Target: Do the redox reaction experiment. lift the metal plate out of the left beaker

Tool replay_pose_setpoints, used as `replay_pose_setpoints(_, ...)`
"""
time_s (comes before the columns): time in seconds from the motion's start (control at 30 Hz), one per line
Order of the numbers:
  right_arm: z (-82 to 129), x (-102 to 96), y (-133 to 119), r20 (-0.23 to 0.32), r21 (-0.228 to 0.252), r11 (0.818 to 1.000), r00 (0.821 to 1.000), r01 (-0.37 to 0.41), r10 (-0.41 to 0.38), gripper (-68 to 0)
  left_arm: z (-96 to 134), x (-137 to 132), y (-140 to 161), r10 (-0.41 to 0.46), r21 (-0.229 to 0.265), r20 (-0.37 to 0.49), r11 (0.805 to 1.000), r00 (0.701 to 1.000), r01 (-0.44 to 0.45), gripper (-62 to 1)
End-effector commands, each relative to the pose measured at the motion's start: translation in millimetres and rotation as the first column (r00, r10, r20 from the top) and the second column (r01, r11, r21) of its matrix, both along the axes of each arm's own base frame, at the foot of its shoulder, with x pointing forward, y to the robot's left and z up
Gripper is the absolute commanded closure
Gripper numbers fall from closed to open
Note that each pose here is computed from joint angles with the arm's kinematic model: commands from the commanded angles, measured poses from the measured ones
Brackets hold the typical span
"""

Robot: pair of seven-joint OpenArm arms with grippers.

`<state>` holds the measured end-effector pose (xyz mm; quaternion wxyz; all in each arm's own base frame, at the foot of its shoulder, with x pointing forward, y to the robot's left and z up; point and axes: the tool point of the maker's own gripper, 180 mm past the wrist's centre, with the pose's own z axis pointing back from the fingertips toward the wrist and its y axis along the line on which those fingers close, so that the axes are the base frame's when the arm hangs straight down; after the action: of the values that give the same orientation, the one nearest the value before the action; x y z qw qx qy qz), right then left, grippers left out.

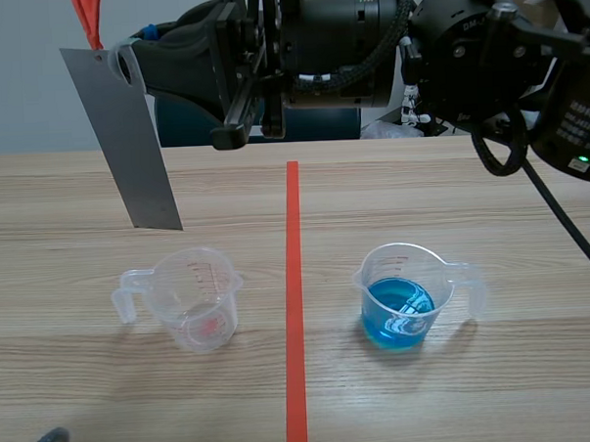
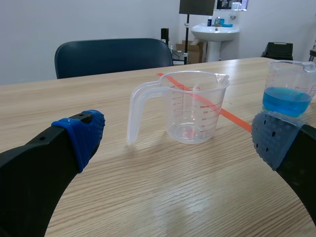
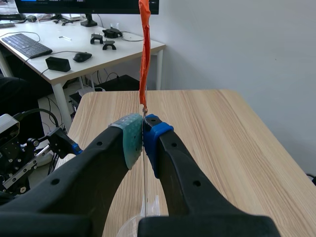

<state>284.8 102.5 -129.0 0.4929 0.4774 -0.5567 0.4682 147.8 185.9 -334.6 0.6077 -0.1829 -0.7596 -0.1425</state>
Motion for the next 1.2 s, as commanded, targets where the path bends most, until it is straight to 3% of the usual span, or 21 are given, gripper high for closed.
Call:
replay_pose_setpoints(0.0,22.4,1.8,0.7,0.034,0.049,0.999,0.999,-0.005,0.003,-0.6,10.6,-0.4,3.8,0.006,-0.015,0.050,1.000,0.999,-0.005,-62.3)
replay_pose_setpoints(1.17,16.3,2.8,-0.3,0.039,0.019,1.000,0.999,0.002,-0.003,-0.6,10.6,-0.4,3.8,0.006,-0.015,0.050,1.000,0.999,-0.005,-62.3)
